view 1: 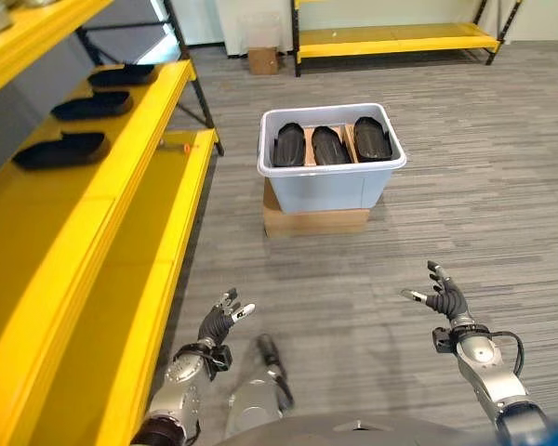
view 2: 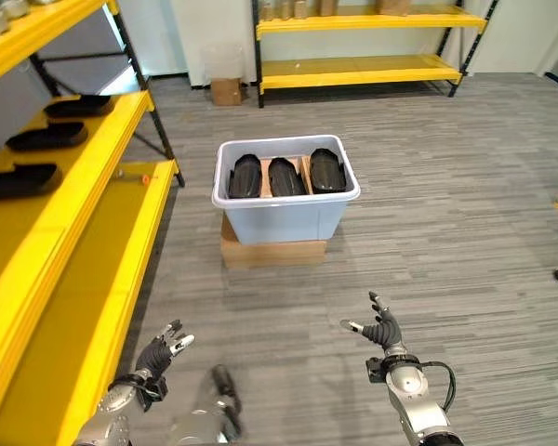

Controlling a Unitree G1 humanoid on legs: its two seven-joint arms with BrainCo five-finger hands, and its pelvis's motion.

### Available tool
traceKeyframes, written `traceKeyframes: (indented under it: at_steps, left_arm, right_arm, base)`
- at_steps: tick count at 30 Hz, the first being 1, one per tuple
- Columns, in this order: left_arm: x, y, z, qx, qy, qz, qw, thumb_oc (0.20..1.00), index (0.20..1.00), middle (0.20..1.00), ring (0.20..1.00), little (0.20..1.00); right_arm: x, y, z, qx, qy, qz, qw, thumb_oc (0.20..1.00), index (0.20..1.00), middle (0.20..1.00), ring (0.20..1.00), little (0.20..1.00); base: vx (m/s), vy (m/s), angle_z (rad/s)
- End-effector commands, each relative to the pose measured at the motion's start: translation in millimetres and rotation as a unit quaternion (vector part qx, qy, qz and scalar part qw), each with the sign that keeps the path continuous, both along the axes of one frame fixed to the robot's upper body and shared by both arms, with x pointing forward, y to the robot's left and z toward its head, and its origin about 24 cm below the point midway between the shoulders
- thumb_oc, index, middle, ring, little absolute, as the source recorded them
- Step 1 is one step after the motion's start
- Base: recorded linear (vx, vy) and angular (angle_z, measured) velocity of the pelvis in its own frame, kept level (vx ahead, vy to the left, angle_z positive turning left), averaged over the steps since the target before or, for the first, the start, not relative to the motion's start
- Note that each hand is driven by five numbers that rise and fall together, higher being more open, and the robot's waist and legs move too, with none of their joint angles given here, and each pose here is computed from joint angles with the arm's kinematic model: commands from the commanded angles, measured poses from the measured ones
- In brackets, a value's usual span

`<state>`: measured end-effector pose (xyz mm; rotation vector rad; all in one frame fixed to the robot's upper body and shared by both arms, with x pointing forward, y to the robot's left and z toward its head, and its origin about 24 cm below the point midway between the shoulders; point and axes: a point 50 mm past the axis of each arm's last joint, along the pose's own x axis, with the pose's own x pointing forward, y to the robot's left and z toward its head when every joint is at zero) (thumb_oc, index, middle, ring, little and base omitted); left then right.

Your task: Move parts from the plastic box to the shelf.

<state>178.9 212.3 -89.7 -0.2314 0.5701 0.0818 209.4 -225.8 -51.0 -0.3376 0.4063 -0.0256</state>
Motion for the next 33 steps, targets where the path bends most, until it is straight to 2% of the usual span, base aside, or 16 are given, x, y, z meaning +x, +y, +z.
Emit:
traceKeyframes:
  at_steps: [1,5,10,14,18,25,29,33]
  left_arm:
    - [10,10,18,0.019,-0.065,0.017,0.998,1.000,1.000,1.000,1.000,1.000]
    - [11,17,20,0.037,-0.063,0.005,0.997,1.000,1.000,1.000,1.000,1.000]
    - [13,21,19,0.062,-0.058,-0.021,0.996,1.000,1.000,1.000,1.000,1.000]
    - [10,25,17,0.059,-0.052,-0.011,0.997,1.000,1.000,1.000,1.000,1.000]
    - [10,25,16,0.066,-0.043,0.001,0.997,1.000,1.000,1.000,1.000,1.000]
    - [-1,26,16,0.081,-0.041,-0.031,0.995,1.000,1.000,1.000,1.000,1.000]
    - [-17,21,8,0.047,-0.021,-0.025,0.998,1.000,1.000,1.000,1.000,1.000]
    - [-17,16,6,0.040,-0.021,-0.028,0.999,1.000,1.000,1.000,1.000,1.000]
  right_arm:
    - [25,-7,32,0.004,-0.081,0.004,0.997,1.000,1.000,1.000,1.000,1.000]
    - [20,0,28,0.016,-0.074,0.021,0.997,1.000,1.000,1.000,1.000,1.000]
    - [26,11,27,0.038,-0.079,-0.002,0.996,1.000,1.000,1.000,1.000,1.000]
    - [30,22,29,0.037,-0.084,0.009,0.996,1.000,1.000,1.000,1.000,1.000]
    - [31,19,32,0.039,-0.099,0.014,0.994,1.000,1.000,1.000,1.000,1.000]
    - [26,15,30,0.034,-0.094,-0.009,0.995,1.000,1.000,1.000,1.000,1.000]
    - [24,-2,31,-0.012,-0.081,-0.010,0.997,1.000,1.000,1.000,1.000,1.000]
    - [22,-27,33,-0.044,-0.068,-0.039,0.996,1.000,1.000,1.000,1.000,1.000]
  base:
    - [0.25,0.244,-1.19]
    - [0.31,0.260,-0.15]
    - [0.18,0.207,0.20]
    - [0.13,0.105,0.20]
    - [0.20,-0.189,0.03]
    - [0.29,-0.295,0.24]
    - [0.44,-0.315,0.30]
    - [0.44,-0.373,0.12]
